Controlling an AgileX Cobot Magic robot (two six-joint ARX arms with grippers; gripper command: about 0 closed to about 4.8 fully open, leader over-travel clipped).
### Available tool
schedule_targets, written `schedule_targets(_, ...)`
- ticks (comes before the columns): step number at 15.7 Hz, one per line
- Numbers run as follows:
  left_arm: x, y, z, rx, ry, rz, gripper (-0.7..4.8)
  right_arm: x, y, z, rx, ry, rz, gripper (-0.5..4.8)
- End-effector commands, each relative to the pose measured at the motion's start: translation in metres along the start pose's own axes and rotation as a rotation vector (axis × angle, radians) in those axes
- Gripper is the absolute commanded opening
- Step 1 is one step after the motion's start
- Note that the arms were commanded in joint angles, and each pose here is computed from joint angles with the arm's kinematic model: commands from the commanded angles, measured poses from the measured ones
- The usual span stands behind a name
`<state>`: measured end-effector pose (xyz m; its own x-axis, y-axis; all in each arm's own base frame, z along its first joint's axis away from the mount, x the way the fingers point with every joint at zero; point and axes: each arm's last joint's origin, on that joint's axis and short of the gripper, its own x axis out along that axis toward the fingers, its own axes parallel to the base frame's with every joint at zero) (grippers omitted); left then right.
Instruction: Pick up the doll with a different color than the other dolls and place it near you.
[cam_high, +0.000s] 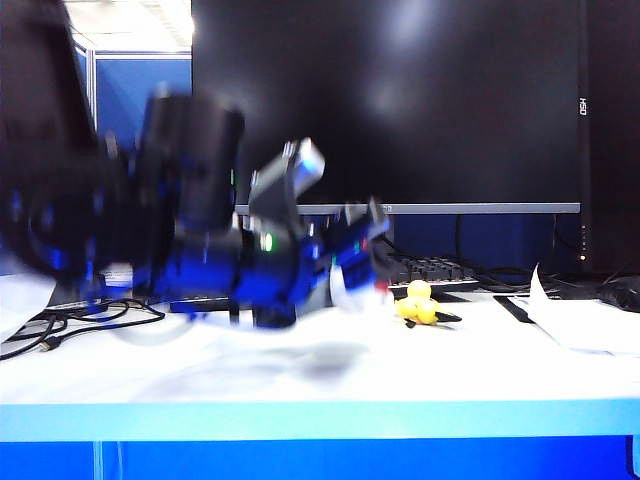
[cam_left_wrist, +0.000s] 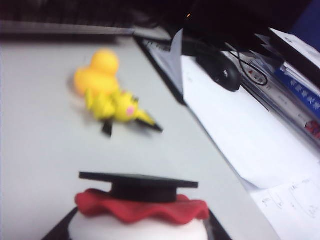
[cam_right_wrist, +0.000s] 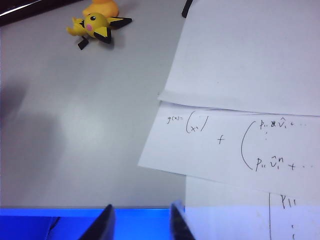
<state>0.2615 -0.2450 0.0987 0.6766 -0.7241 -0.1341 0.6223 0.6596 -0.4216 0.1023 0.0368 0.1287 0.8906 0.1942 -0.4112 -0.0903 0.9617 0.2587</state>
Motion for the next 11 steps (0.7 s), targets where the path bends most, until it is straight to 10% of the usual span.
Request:
schedule_targets(1, 0.002, 0.005, -0.003, -0.062, -0.036, -0.011, -0.06, 0.0, 0.0, 0.001, 0.005, -0.014, 0.006, 1.44)
schedule_targets(11, 0.002, 0.012, -0.021, -0.046, 0.131, 0.037, -0.06, 0.0, 0.0, 0.001, 0.005, -0.014, 0.006, 1.44)
